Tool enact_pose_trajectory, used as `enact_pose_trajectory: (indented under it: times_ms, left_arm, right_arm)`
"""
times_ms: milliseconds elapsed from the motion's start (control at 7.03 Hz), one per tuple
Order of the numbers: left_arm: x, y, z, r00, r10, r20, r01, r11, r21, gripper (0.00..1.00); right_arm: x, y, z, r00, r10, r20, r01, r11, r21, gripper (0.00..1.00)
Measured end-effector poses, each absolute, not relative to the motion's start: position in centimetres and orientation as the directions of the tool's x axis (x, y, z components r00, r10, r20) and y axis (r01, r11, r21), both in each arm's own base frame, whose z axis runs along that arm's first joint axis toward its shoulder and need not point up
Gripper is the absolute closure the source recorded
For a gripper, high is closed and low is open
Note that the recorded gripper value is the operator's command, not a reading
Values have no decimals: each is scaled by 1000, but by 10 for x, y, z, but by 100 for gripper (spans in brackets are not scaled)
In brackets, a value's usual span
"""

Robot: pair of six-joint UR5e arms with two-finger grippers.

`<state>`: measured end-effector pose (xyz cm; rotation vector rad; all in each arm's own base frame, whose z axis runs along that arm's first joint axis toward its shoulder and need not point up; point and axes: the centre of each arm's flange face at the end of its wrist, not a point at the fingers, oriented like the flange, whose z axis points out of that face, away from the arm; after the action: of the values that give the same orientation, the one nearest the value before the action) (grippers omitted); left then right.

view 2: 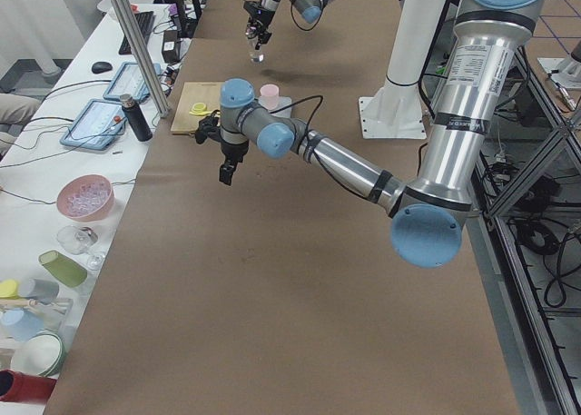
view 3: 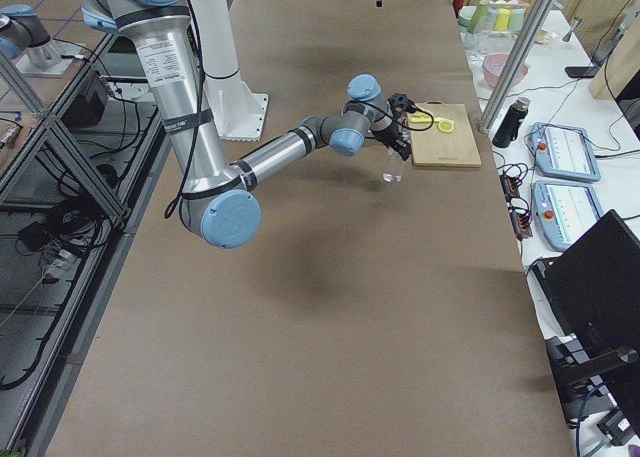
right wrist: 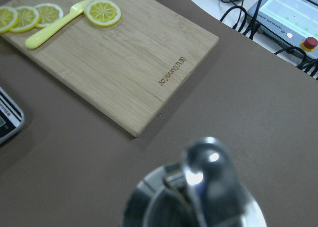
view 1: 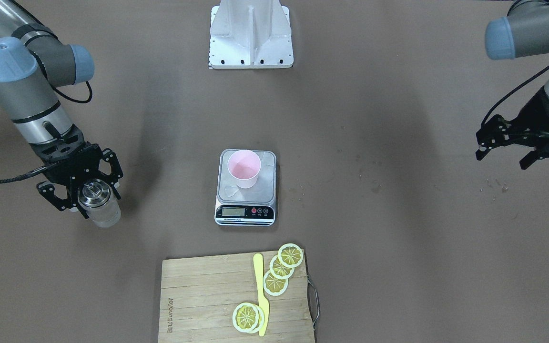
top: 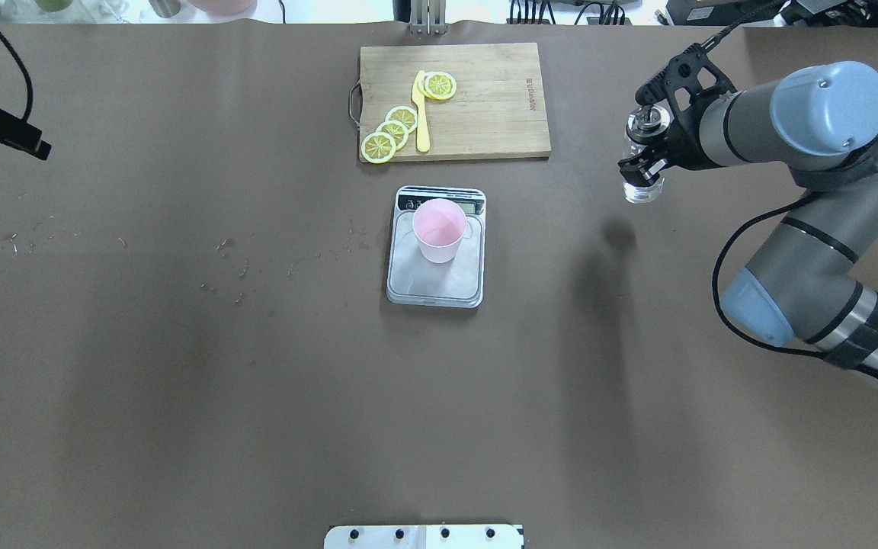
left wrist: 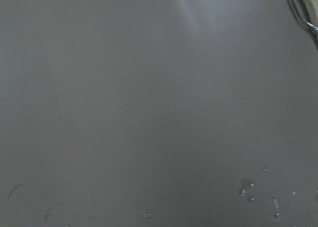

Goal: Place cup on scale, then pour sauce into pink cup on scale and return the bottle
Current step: 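Lift the glass bottle with the right gripper while the left arm withdraws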

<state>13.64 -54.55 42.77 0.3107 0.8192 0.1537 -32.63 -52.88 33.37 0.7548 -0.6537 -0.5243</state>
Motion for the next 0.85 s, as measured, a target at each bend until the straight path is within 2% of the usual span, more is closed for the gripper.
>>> enact_pose_trajectory:
  times_ms: [285, 854]
  left_arm:
    - [111, -536, 472, 678, 240, -695, 14, 941, 339, 3]
    - [73, -526, 522, 657, 193, -729, 54, 952, 300, 3]
  right_arm:
    - [-328, -503, 293, 688, -683, 246, 332, 597, 731, 100]
    - [-353, -518, 252, 667, -745, -8, 540, 475, 695, 100]
